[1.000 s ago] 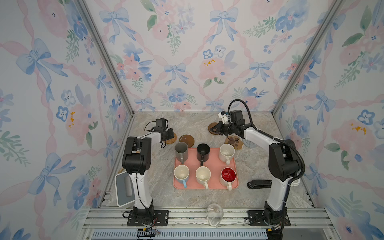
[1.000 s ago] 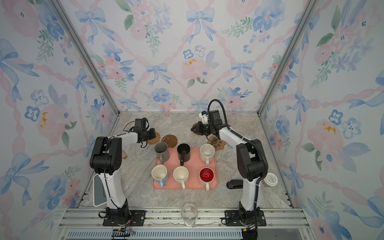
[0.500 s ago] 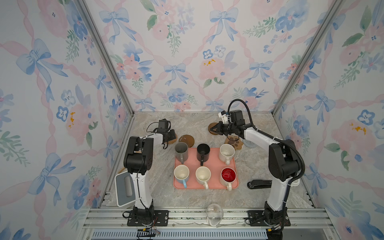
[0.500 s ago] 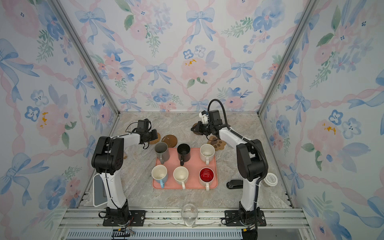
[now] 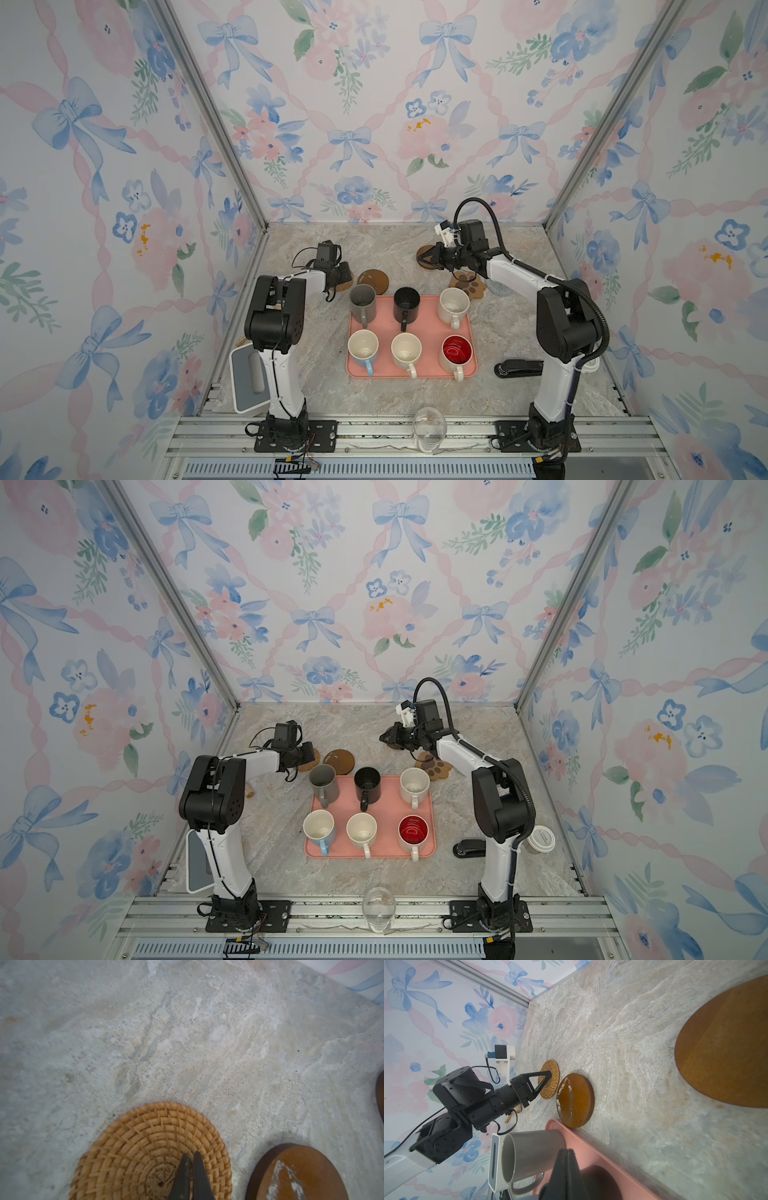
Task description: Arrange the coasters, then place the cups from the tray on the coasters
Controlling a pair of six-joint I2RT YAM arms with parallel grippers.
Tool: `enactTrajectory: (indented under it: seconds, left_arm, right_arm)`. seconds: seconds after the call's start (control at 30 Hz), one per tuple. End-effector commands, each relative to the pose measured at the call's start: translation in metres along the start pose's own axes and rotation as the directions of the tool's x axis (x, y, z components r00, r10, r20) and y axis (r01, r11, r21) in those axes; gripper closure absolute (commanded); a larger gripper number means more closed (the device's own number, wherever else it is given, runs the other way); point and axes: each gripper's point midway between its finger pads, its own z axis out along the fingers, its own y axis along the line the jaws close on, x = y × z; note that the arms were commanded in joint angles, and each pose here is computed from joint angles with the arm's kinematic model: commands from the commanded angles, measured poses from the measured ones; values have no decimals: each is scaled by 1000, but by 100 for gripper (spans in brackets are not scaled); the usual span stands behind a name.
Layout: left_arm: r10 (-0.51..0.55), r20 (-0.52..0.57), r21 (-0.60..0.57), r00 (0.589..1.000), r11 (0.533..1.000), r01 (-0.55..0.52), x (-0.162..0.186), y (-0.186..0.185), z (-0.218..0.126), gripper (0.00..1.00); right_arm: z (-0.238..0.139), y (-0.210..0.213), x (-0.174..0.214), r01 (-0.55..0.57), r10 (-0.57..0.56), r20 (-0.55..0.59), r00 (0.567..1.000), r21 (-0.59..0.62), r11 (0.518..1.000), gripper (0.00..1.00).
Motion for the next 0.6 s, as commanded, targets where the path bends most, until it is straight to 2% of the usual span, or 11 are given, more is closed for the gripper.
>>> enactTrajectory:
  seconds: [0.0,0.37,0.57]
  left_arm:
    - [-15,-126,-63,992,998,7,41,15,-1,100]
    - [-11,-100,-46,995,999,6,32,8,-10,100]
    - [-10,-55,-27,998,1000,9,13,1,-18,100]
  right_arm:
    - [-1,8,0,14,-14,4,1000,-22,1000,100]
    - [1,10,2,17,-17,-3,1000,-37,999,100]
    - [-1,11,1,32,-32,-6,999,-38,999,100]
